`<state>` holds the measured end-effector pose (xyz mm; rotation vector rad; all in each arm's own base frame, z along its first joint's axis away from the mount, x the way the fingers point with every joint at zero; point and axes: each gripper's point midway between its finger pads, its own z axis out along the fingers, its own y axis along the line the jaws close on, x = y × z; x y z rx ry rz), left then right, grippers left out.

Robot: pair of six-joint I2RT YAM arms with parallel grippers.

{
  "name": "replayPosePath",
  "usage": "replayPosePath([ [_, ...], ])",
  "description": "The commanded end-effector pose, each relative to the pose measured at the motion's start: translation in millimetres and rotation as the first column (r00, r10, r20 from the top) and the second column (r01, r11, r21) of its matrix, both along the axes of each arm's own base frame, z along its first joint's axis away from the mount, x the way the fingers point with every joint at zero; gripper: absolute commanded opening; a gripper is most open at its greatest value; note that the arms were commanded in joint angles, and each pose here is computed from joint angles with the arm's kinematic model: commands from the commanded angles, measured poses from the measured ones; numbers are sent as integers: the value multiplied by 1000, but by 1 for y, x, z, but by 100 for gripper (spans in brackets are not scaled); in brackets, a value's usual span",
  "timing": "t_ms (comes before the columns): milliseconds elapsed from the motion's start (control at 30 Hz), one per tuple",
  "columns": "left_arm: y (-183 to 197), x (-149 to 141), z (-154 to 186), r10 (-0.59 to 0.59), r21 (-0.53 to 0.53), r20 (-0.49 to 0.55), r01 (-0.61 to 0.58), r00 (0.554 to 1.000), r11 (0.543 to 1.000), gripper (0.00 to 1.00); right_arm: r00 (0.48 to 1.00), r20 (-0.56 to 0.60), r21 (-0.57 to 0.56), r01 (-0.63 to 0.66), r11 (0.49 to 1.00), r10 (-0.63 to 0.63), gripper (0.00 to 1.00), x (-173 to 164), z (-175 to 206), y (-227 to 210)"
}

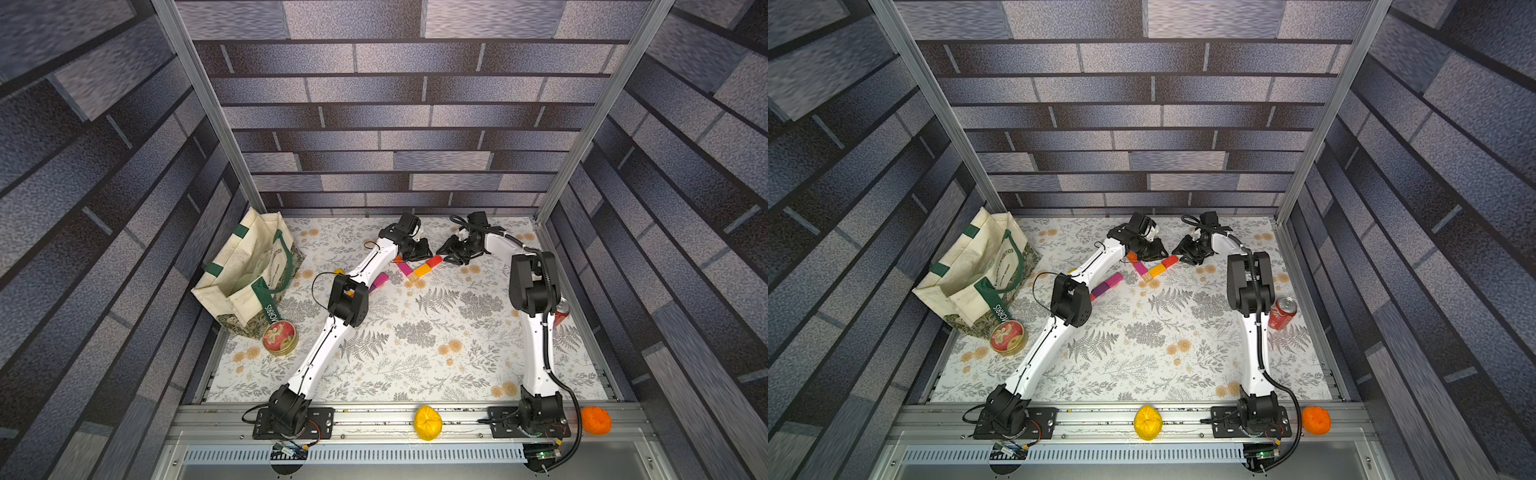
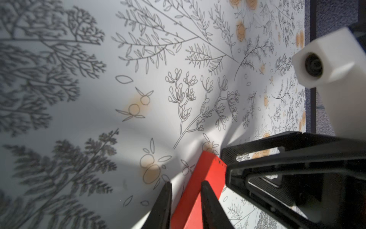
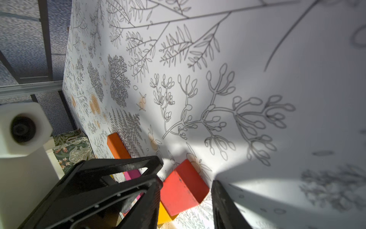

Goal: Assemble the letter v with building blocks
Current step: Assemble the building block at the center of the board.

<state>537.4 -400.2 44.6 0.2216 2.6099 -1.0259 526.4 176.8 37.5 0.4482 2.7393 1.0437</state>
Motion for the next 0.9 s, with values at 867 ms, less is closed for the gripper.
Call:
replayPosePath([
  [867, -11, -17, -9, -57, -18, -48, 57, 997, 998, 32, 996, -78, -15, 35, 999, -36, 45, -12, -21, -13],
])
